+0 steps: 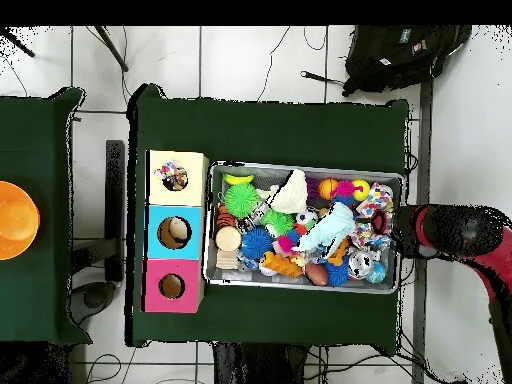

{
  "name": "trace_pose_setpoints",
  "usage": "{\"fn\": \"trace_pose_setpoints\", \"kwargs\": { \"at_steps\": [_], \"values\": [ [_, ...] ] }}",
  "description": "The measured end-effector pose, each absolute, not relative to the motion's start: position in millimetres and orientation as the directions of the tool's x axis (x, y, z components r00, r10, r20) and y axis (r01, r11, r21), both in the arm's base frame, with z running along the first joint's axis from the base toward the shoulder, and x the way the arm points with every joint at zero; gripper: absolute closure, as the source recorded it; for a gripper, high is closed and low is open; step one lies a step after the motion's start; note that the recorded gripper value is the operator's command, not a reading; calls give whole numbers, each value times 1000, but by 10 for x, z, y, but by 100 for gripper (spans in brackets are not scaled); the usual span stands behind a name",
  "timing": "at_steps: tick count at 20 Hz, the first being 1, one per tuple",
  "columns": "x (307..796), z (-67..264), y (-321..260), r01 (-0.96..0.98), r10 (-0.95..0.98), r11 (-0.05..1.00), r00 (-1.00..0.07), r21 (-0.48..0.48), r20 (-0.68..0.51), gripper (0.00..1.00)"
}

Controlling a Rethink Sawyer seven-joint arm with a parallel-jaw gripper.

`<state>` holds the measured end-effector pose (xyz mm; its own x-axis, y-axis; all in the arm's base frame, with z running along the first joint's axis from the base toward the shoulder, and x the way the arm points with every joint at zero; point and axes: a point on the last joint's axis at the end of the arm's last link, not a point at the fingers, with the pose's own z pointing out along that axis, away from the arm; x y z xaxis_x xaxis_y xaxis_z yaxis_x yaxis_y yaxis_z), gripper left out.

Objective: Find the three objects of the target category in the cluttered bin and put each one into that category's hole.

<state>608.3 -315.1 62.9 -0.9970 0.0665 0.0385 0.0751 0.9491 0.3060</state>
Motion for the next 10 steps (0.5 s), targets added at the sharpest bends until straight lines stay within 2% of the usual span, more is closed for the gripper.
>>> {"fn": "trace_pose_setpoints", "kwargs": {
  "at_steps": [10],
  "values": [
    [6142,736,-3243,76,74,956,-997,284,20,0]
  ]
}}
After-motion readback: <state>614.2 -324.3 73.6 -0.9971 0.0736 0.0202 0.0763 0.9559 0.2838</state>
